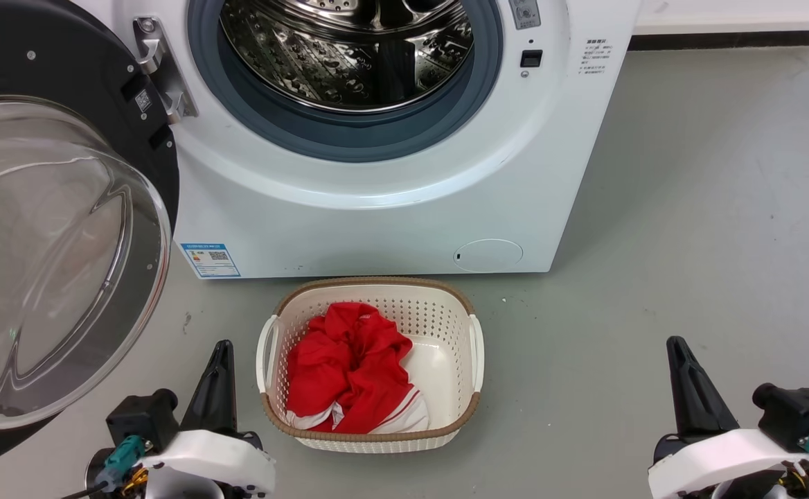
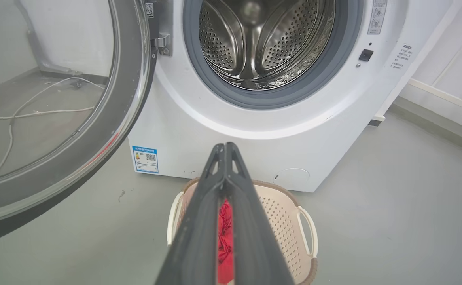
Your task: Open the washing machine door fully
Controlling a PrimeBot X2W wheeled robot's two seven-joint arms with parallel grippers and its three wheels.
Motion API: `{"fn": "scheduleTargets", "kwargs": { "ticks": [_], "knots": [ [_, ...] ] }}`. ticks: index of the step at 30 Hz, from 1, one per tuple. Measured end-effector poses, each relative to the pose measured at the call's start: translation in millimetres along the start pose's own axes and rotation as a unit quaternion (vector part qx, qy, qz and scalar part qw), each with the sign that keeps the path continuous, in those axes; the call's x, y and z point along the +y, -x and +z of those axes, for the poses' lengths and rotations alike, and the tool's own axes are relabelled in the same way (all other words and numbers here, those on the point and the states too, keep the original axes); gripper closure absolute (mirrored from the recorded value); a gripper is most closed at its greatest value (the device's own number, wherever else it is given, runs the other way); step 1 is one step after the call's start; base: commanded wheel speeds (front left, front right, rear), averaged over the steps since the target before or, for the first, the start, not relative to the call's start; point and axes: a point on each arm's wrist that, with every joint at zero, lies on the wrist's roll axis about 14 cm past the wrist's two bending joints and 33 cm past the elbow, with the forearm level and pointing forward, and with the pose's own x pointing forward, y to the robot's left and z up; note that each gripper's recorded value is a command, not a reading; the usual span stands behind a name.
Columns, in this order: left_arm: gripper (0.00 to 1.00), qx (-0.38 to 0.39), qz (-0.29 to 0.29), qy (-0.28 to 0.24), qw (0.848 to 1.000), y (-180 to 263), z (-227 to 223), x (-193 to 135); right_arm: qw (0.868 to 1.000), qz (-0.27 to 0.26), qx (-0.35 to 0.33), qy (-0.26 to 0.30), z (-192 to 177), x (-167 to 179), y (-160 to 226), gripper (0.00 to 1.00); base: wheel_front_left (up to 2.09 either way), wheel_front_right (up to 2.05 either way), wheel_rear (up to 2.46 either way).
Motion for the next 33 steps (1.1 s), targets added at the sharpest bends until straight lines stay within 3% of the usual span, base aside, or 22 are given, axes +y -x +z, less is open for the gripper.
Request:
{"fn": "scheduleTargets", "kwargs": {
  "ticks": [14,33],
  "knots": [
    [1.00,0.012,0.025,0.128,0.991,0.8,-1.5,8.5,0.992,-0.016,-0.005,-0.126,3.6,-6.8,-3.1,1.00,0.00,0.00,0.00],
    [1.00,0.015,0.040,0.271,0.962,-1.0,1.6,14.1,0.964,-0.030,-0.009,-0.265,6.1,-14.7,-5.0,1.00,0.00,0.00,0.00]
  ]
}}
